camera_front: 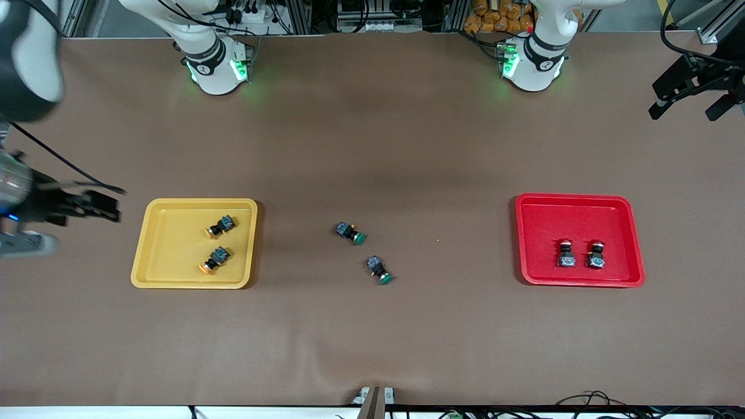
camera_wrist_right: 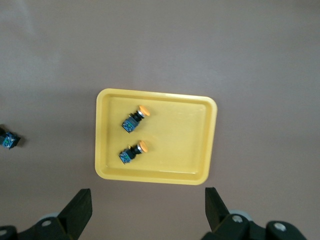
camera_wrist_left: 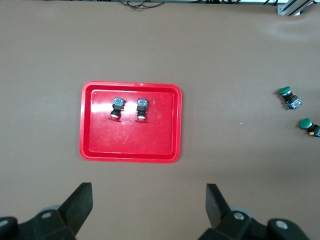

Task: Place red and yellow buttons in trays

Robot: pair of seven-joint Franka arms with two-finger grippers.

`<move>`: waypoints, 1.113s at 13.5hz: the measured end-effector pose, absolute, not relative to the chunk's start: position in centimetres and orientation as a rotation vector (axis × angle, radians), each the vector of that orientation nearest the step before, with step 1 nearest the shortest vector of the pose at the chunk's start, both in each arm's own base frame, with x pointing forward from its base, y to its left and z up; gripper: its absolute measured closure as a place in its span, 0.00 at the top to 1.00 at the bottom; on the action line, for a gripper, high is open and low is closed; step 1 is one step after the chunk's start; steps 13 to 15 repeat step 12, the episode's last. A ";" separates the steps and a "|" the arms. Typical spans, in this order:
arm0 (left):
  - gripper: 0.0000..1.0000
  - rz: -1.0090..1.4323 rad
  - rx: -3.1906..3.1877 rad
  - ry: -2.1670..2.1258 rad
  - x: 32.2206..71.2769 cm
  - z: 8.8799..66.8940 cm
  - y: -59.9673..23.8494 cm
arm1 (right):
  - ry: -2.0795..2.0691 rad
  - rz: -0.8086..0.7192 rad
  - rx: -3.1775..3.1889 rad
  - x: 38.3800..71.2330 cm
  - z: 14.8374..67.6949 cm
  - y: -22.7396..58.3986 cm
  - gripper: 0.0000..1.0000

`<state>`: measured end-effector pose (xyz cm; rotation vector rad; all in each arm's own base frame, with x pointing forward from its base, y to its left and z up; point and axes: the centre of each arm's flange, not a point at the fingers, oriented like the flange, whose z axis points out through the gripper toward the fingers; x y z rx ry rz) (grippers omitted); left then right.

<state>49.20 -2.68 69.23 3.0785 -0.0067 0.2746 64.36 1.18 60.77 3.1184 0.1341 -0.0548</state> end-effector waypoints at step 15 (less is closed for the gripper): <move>1.00 0.226 3.085 -0.027 51.2 68.4 -3.5 | 0.225 0.026 3.107 53.2 66.0 -1.2 1.00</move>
